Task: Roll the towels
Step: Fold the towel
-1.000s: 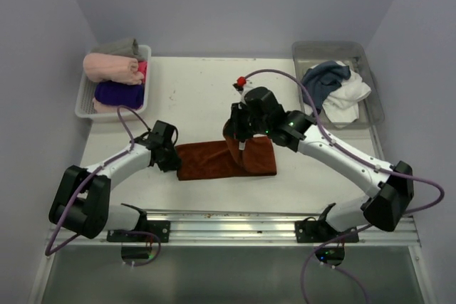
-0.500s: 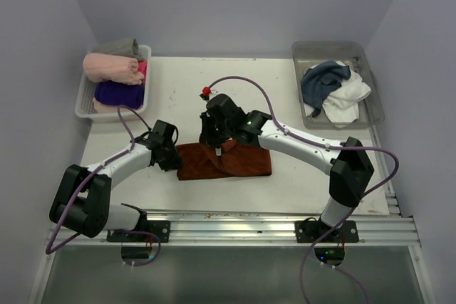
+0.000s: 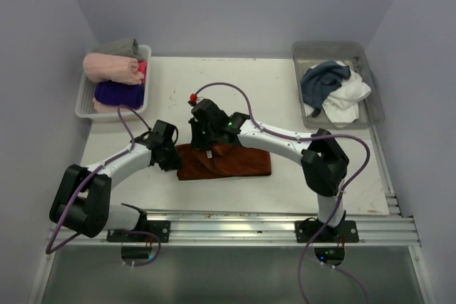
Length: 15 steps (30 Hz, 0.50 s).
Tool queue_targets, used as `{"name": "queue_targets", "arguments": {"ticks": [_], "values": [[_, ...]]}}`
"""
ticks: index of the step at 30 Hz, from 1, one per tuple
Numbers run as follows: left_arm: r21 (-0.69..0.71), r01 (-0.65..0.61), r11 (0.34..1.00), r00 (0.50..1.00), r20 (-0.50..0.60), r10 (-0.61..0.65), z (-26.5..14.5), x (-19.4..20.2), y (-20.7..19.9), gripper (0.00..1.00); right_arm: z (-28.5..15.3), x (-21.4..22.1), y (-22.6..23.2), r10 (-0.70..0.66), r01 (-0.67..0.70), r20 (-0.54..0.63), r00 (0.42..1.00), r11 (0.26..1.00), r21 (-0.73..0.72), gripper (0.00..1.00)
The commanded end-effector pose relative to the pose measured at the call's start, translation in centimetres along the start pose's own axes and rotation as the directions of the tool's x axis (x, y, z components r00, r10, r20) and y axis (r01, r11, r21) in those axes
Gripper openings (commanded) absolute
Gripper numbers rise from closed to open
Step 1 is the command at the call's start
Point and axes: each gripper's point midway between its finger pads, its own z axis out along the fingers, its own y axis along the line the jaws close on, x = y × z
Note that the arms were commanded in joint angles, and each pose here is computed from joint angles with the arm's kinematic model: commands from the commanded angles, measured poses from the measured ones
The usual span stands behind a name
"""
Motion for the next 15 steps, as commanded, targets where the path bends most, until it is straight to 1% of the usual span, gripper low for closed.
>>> {"name": "queue_targets", "arguments": {"ticks": [1,5,15], "values": [[-0.067,0.001,0.998,0.999,-0.045,-0.004,0.8,1.7,2.1,0.26,0.4,-2.0,2.2,0.010,-0.007,0.057,0.998,0.999,-0.052,0.00],[-0.068,0.001,0.998,0.999,-0.049,-0.004,0.8,1.8,2.2,0.26,1.9,-1.3,2.2,0.012,-0.011,0.027,1.000,0.999,-0.048,0.00],[-0.068,0.005,0.998,0.998,-0.057,-0.009,0.9,2.3,2.5,0.26,2.4,-1.7,2.5,0.002,-0.001,0.033,0.999,0.999,-0.043,0.00]]}}
